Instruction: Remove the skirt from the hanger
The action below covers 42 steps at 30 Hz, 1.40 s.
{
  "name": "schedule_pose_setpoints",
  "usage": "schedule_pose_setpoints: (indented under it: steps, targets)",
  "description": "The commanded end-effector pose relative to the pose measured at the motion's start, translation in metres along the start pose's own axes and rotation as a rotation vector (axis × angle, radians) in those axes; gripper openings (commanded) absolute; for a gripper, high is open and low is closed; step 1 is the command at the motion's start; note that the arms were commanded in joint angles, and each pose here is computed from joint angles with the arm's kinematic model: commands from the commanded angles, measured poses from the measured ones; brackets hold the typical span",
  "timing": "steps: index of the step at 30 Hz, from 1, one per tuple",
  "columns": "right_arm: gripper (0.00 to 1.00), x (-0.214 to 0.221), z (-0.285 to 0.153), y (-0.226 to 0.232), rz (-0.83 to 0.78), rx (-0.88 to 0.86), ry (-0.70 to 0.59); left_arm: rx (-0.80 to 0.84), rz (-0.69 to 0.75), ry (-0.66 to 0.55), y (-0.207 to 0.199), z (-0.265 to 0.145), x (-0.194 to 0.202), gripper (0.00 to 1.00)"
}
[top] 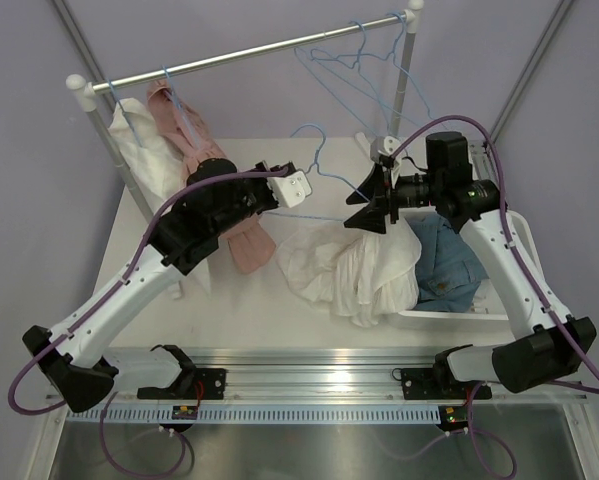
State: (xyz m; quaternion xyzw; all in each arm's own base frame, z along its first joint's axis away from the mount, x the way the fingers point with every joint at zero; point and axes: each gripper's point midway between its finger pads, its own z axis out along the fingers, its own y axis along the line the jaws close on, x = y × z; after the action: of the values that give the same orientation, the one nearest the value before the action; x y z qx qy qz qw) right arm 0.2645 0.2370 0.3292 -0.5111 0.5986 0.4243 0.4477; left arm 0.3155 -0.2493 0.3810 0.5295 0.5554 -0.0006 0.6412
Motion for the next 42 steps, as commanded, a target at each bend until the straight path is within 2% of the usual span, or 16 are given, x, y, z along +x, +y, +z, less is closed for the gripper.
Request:
schedule_pose_setpoints:
  steps: [1, 5, 8, 15, 21, 24, 28, 29, 33, 36, 42]
  targets:
    - [0.66, -0.035, -0.026, 0.011, -0.072, 0.002, -0.058, -0.129, 0.060, -0.071, 0.042, -0.025, -0.031, 0.00]
    - [0.72, -0.049, -0.037, 0.022, -0.114, -0.016, -0.047, -0.158, 0.080, -0.044, 0.051, -0.033, -0.026, 0.00]
    - [0.75, -0.035, -0.040, 0.018, -0.122, 0.022, 0.005, -0.182, 0.086, -0.043, 0.057, -0.039, -0.026, 0.00]
    - [0.73, 0.001, -0.047, -0.007, -0.153, 0.121, 0.139, -0.224, 0.097, -0.024, 0.066, -0.051, -0.024, 0.00]
    - [0.70, 0.019, -0.049, -0.025, -0.145, 0.184, 0.202, -0.247, 0.087, -0.017, 0.068, -0.062, -0.022, 0.00]
    - [0.64, 0.024, -0.049, -0.030, -0.149, 0.204, 0.218, -0.263, 0.080, -0.005, 0.068, -0.068, -0.017, 0.00]
    - [0.37, 0.027, -0.050, -0.033, -0.146, 0.220, 0.232, -0.283, 0.069, 0.000, 0.069, -0.077, -0.016, 0.00]
    - [0.27, 0.027, -0.050, -0.032, -0.144, 0.220, 0.230, -0.283, 0.067, 0.004, 0.068, -0.079, -0.014, 0.00]
    - [0.08, 0.013, -0.052, -0.031, -0.141, 0.230, 0.196, -0.302, 0.068, 0.038, 0.068, -0.089, -0.005, 0.00]
    - [0.00, -0.004, -0.060, -0.033, -0.139, 0.253, 0.146, -0.315, 0.068, 0.063, 0.068, -0.097, 0.000, 0.00]
    - [0.00, -0.032, -0.082, -0.049, -0.130, 0.330, 0.062, -0.345, 0.067, 0.080, 0.072, -0.114, 0.002, 0.00]
